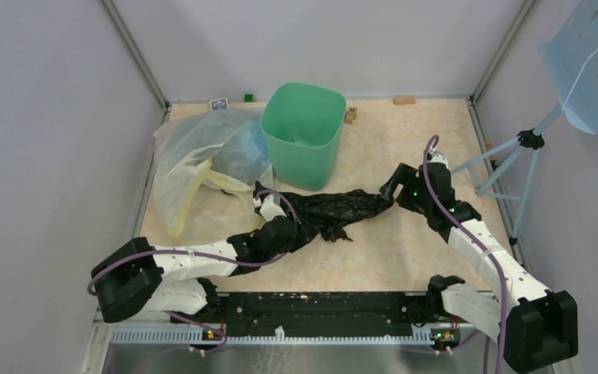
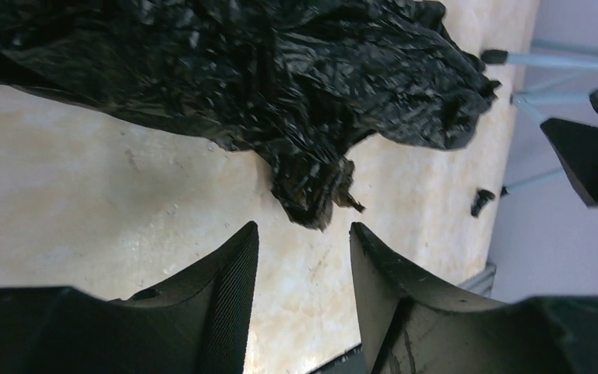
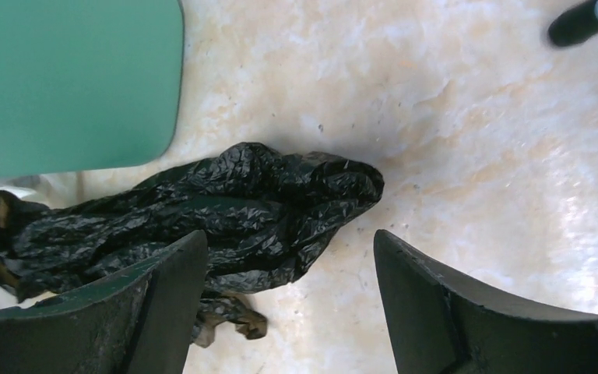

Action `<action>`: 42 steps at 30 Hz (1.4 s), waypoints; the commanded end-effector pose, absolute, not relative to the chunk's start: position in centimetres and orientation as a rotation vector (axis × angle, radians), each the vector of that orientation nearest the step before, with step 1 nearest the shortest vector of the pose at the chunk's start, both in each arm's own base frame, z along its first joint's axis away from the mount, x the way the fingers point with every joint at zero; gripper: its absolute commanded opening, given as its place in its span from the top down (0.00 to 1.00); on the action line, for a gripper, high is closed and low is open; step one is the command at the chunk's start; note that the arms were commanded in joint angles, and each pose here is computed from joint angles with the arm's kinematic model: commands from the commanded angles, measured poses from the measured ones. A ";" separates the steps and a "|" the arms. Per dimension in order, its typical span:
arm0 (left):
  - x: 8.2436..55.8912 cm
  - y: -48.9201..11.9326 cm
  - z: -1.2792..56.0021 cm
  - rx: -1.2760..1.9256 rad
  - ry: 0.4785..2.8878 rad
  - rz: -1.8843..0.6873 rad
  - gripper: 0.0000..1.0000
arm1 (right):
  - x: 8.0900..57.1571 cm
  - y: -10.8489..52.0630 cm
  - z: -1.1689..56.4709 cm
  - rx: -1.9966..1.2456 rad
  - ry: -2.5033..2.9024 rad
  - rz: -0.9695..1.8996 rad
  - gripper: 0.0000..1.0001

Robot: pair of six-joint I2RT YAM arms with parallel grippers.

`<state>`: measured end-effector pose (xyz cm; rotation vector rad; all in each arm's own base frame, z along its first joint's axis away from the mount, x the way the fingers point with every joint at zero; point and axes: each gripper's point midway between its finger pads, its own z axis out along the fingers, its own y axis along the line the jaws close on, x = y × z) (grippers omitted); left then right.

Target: Put the trash bags into the trash bin

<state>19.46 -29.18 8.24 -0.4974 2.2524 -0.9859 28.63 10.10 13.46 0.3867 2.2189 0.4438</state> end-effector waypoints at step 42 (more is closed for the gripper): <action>25.7 -30.1 11.2 -0.416 2.189 -0.989 1.00 | 31.5 8.1 11.3 0.814 2.109 0.412 1.00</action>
